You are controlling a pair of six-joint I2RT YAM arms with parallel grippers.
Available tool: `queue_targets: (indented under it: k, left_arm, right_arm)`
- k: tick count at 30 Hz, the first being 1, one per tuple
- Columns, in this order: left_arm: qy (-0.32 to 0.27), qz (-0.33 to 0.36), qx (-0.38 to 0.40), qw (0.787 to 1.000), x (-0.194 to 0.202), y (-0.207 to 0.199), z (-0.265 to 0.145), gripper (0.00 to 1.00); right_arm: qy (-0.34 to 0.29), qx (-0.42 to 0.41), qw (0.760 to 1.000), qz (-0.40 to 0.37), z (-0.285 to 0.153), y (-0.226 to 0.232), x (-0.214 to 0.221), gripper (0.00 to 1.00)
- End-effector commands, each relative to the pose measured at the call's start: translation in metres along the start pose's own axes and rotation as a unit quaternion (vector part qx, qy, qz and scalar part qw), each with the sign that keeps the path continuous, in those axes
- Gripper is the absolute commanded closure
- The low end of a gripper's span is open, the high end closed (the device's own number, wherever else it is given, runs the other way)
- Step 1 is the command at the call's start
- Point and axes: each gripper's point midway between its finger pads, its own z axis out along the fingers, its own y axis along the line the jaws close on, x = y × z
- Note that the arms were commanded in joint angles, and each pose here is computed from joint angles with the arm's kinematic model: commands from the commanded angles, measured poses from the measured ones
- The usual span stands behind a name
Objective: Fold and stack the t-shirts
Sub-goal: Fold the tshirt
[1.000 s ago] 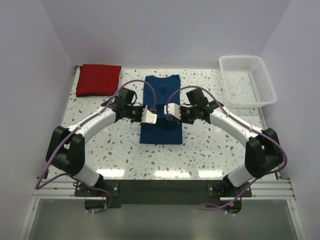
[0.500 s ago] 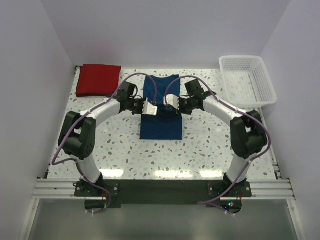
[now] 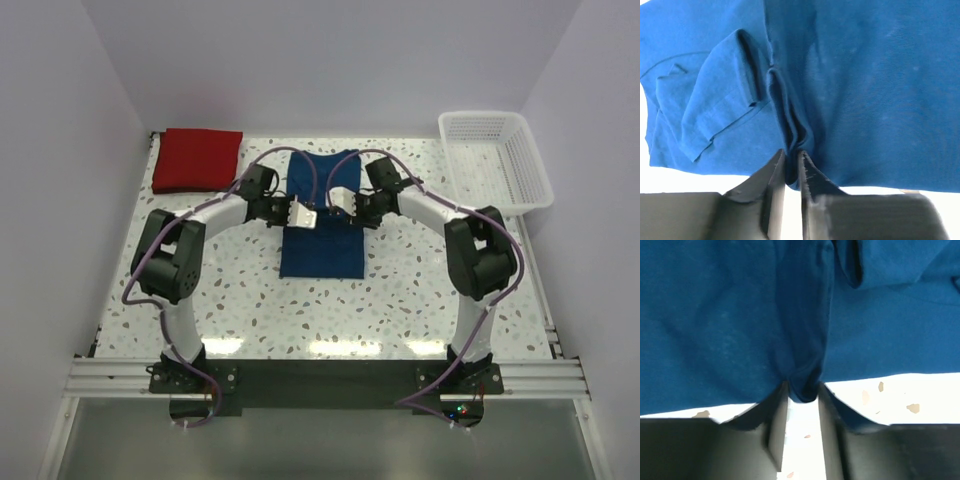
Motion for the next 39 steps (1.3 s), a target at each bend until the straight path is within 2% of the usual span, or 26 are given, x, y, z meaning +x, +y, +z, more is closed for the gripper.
queue_targets:
  k: [1,3,5,7,8,9,10,11,13,14,17,23,33,39]
  left_arm:
    - [-0.003,0.018,-0.059,0.998,-0.004,0.045,-0.009,0.77]
    - [-0.002,-0.014,-0.084,0.996,-0.005,0.063,-0.022,0.64]
    - [-0.012,-0.048,-0.108,0.993,-0.008,0.078,-0.044,0.60]
    - [-0.022,-0.062,-0.111,0.992,-0.018,0.076,-0.066,0.57]
    - [-0.026,-0.060,-0.107,0.992,-0.022,0.071,-0.071,0.56]
    - [-0.026,-0.073,-0.084,0.993,-0.020,0.047,-0.070,0.55]
    - [-0.034,-0.059,-0.091,0.993,-0.033,0.044,-0.085,0.55]
    - [-0.045,-0.069,-0.064,0.995,-0.034,0.015,-0.080,0.53]
    - [-0.057,-0.061,-0.058,0.995,-0.048,-0.006,-0.091,0.50]
    - [-0.058,-0.073,-0.034,0.995,-0.046,-0.034,-0.082,0.50]
    - [-0.058,-0.076,-0.007,0.995,-0.051,-0.076,-0.076,0.49]
    - [-0.042,-0.069,0.028,0.996,-0.047,-0.130,-0.059,0.48]
    - [-0.026,-0.068,0.040,0.997,-0.037,-0.147,-0.034,0.49]
    - [-0.004,-0.064,0.060,0.996,-0.024,-0.154,-0.026,0.54]
  right_arm:
    - [0.000,0.046,0.999,-0.014,-0.009,-0.032,-0.009,0.64]
    - [0.007,0.063,0.998,-0.004,-0.024,-0.043,-0.011,0.55]
    - [0.008,0.073,0.997,0.002,-0.047,-0.050,-0.017,0.54]
    - [0.002,0.073,0.997,0.003,-0.064,-0.048,-0.026,0.54]
    - [0.004,0.055,0.998,0.008,-0.070,-0.036,-0.027,0.54]
    - [-0.011,0.054,0.998,0.005,-0.085,-0.031,-0.038,0.54]
    - [-0.012,0.026,0.999,0.018,-0.086,-0.011,-0.036,0.56]
    - [-0.017,0.013,1.000,0.016,-0.088,0.001,-0.043,0.57]
    - [-0.017,-0.020,0.999,0.021,-0.090,0.036,-0.045,0.59]
    - [-0.018,-0.028,0.999,0.024,-0.088,0.048,-0.047,0.60]
    - [-0.015,-0.054,0.998,0.001,-0.073,0.095,-0.060,0.60]
    - [0.009,-0.082,0.997,0.008,-0.043,0.140,-0.050,0.64]
    - [0.057,-0.072,0.996,-0.012,-0.006,0.149,-0.011,0.65]
    - [0.079,-0.061,0.995,-0.017,0.007,0.147,0.004,0.67]
